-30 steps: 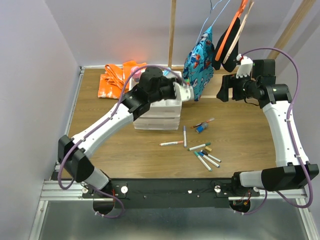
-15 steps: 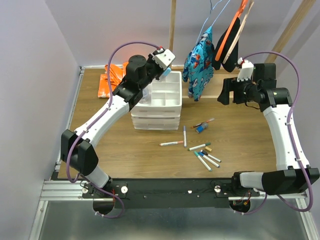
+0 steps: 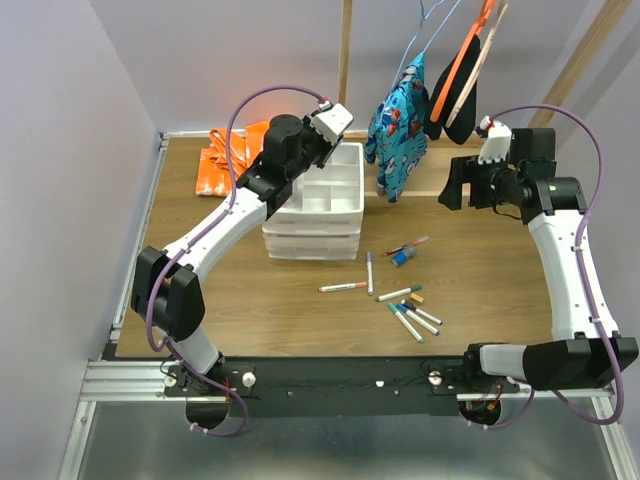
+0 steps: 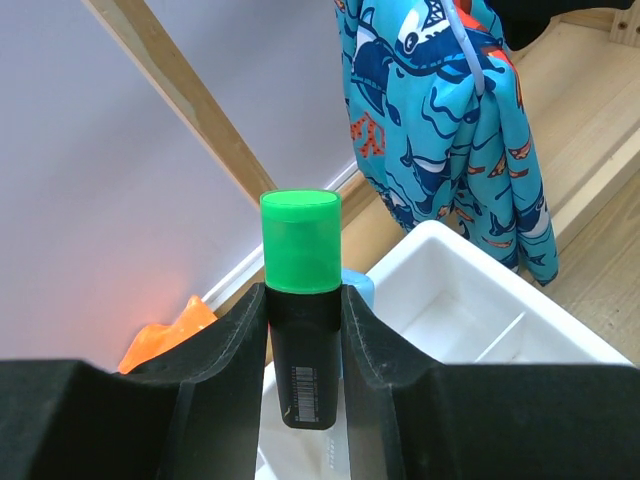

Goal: Sort the stationery into containers
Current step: Place the stationery in the storage box.

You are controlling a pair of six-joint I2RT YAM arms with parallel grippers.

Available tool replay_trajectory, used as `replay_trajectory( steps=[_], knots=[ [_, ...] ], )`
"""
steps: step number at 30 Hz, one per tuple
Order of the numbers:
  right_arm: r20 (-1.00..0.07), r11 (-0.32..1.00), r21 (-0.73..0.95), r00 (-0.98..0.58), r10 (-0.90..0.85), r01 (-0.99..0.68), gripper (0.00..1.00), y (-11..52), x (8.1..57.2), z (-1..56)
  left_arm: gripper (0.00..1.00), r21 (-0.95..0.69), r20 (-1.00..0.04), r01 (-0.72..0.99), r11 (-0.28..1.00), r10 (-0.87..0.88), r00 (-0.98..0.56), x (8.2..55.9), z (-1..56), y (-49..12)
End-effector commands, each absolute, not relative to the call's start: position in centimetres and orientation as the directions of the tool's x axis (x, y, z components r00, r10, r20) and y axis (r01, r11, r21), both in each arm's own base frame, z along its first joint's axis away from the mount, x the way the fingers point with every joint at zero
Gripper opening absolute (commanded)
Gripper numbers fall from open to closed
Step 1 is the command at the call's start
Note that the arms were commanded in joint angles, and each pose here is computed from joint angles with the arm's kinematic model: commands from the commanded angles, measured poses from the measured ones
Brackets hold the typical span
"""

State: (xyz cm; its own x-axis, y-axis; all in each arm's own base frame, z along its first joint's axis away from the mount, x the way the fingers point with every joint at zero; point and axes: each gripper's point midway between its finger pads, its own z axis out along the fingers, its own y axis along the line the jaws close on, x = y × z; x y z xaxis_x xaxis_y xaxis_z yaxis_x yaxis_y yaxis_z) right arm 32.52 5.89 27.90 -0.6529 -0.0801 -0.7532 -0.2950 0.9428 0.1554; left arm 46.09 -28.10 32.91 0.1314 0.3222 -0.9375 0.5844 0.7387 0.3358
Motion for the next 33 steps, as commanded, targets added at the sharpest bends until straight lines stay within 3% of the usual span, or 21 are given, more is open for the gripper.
replay_trajectory(
  steps=[1,7,19,23,27,33],
  knots=[
    [-0.766,0.942,0.167,-0.640,-0.062,-0.292,0.89,5.7,32.3,28.1,0.29,0.291,-0.950,0.592,0.751,0.298,0.089,45.9,32.1,-27.9],
    [-0.761,0.942,0.170,-0.646,-0.061,-0.289,0.90,5.7,32.3,27.9,0.44,0.267,-0.959,0.552,0.790,0.272,0.075,45.2,33.1,-26.6],
    [-0.772,0.934,0.172,-0.631,-0.070,-0.314,0.90,6.0,33.1,28.8,0.53,0.248,-0.968,0.555,0.794,0.181,0.174,42.0,40.5,-25.5],
    [-0.772,0.924,0.153,-0.626,-0.109,-0.350,0.90,6.1,32.8,28.9,0.56,0.250,-0.964,0.631,0.734,0.131,0.230,38.7,44.4,-26.0],
    [-0.766,0.908,0.112,-0.617,-0.179,-0.403,0.90,6.1,32.3,28.2,0.58,0.318,-0.941,0.760,0.567,0.092,0.326,31.5,46.1,-26.5],
    [-0.720,0.799,0.037,-0.570,-0.395,-0.600,0.87,6.5,29.7,25.6,0.61,0.236,-0.971,0.872,0.429,0.139,0.195,24.2,39.7,-25.3]
  ],
)
